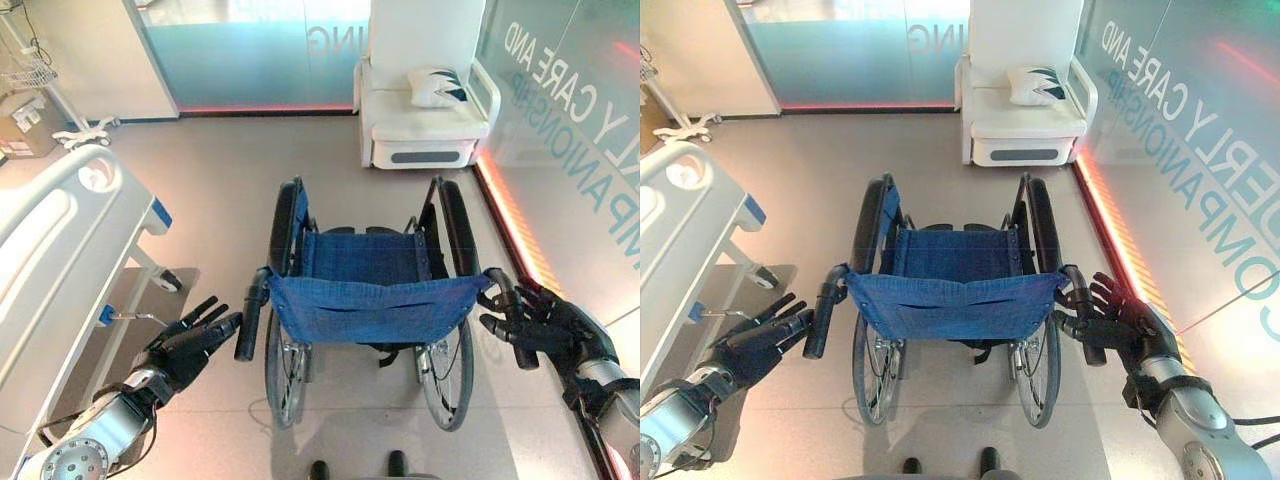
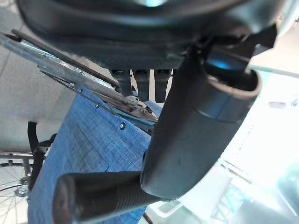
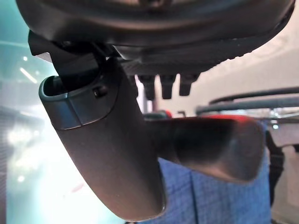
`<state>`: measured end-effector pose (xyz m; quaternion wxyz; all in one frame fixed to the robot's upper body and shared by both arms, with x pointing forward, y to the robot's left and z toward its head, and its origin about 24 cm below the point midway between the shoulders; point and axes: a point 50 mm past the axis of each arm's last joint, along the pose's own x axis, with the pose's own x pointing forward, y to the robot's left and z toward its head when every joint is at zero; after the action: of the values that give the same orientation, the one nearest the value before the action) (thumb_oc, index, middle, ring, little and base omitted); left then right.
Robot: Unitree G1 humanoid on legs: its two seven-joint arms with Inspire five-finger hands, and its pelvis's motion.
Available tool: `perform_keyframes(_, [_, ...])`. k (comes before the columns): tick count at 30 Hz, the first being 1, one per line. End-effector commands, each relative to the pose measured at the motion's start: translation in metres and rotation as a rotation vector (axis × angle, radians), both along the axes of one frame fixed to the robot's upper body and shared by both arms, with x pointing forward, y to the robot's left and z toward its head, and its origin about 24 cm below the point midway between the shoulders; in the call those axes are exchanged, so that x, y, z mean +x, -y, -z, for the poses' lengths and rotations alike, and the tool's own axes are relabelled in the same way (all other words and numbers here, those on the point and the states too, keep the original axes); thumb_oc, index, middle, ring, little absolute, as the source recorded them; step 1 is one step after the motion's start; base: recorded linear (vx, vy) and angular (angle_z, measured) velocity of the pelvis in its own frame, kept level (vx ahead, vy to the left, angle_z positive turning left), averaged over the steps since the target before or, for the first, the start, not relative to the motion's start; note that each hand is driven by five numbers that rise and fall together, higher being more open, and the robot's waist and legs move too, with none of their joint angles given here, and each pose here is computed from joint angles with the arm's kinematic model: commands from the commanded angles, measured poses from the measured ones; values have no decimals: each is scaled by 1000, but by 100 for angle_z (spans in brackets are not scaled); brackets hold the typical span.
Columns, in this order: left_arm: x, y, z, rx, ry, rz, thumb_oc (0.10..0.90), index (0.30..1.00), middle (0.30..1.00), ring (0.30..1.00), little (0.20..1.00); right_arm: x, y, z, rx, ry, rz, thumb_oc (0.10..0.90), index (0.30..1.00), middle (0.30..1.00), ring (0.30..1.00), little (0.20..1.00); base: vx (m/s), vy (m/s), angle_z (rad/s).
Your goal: Push the wheelchair next to the bed
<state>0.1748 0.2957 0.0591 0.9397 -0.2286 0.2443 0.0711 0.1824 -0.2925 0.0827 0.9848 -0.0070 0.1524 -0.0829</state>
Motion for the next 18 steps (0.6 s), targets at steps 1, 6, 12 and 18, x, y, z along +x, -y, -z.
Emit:
perform_keyframes(1, [22, 17, -42, -18, 203, 174, 800, 900, 900, 900, 900, 21, 1, -33, -112, 117, -32, 800, 900, 900, 900, 900, 4, -1, 3])
perform_keyframes(6, [23, 28, -42, -92, 202, 193, 800, 900, 900, 900, 900, 20, -2, -26, -97, 89, -29, 800, 900, 900, 900, 900, 11, 0, 4])
perform_keyframes(12, [26, 35, -51, -344, 314, 118, 800, 900, 900, 900, 900, 19, -5, -15, -79, 68, -22, 800, 900, 900, 900, 900, 0, 0, 0])
perform_keyframes(18, [27, 49, -52, -526, 340, 127, 800, 900, 900, 900, 900, 17, -9, -11, -66, 55, -30, 800, 900, 900, 900, 900, 3, 0, 1])
